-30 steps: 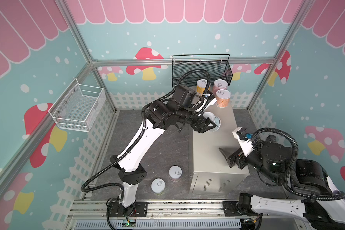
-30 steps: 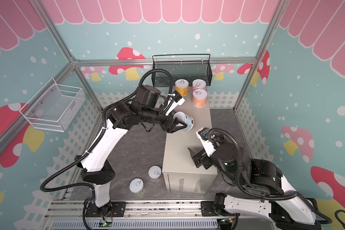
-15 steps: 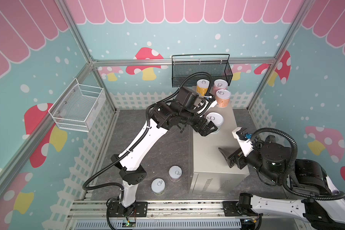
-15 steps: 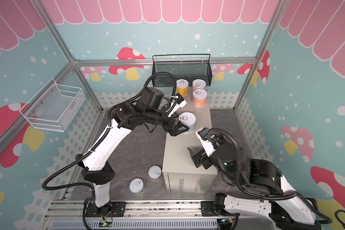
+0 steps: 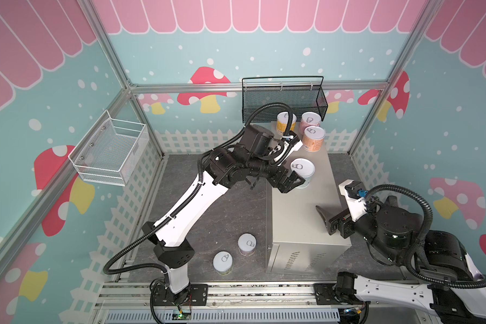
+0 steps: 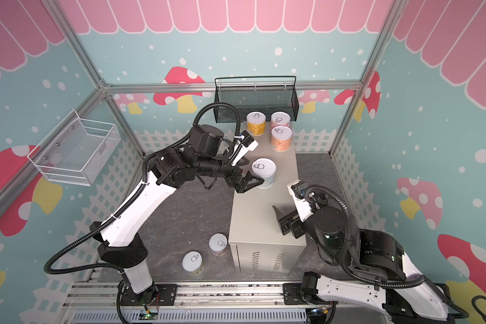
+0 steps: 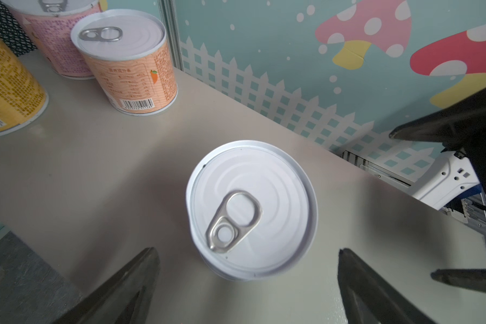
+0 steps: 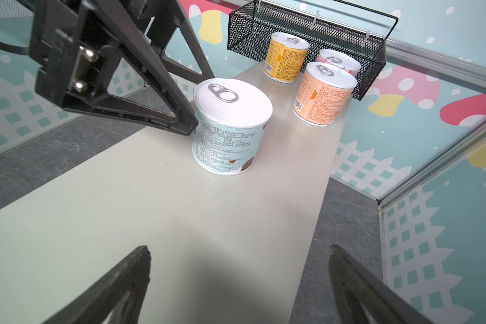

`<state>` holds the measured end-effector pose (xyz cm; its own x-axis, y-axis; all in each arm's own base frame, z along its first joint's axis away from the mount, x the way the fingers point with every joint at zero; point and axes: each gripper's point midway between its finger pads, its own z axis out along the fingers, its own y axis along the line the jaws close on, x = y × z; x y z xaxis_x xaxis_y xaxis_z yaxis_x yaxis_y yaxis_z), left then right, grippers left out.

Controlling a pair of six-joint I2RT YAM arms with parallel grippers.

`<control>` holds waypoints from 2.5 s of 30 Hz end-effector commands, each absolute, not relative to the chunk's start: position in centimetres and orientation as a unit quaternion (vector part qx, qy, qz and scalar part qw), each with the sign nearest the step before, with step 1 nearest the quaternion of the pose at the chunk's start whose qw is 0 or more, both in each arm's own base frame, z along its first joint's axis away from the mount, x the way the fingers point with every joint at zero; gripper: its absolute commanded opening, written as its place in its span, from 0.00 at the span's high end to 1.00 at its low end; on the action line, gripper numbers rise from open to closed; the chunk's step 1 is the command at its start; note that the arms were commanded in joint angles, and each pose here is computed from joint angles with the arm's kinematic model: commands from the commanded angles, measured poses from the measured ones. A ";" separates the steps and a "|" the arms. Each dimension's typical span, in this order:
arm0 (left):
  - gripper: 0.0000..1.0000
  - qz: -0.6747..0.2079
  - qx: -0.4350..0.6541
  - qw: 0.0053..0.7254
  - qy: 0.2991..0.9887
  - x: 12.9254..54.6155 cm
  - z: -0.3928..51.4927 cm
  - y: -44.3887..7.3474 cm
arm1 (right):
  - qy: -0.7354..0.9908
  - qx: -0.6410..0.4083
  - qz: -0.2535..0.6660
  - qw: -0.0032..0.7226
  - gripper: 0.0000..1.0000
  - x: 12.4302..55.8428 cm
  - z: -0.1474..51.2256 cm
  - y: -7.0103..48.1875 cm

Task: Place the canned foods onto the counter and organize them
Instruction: 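Lower the light-blue can onto the cabinet top with the left gripper, then push the light-blue can toward the orange can with the left gripper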

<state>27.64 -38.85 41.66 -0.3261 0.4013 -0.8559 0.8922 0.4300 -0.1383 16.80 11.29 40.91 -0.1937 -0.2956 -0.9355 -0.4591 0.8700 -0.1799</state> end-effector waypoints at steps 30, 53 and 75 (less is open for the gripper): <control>0.23 -0.284 0.415 0.468 0.727 31.5 40.7 -40.5 | 0.762 -0.264 0.088 0.584 0.01 16.9 39.5 13.2; 0.33 -0.296 0.390 0.544 0.682 36.8 39.7 -36.2 | 0.767 -0.260 0.104 0.578 0.01 16.8 39.0 13.8; 0.35 -0.280 0.387 0.544 0.690 42.4 36.0 -38.7 | 0.767 -0.250 0.108 0.582 0.01 16.8 39.2 13.5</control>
<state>40.81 -38.55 40.47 -0.0514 0.1312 -0.9900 0.8495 0.5270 0.0257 16.71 13.63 38.94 -0.1997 -0.2914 -0.9355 -0.5203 0.8406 -0.1508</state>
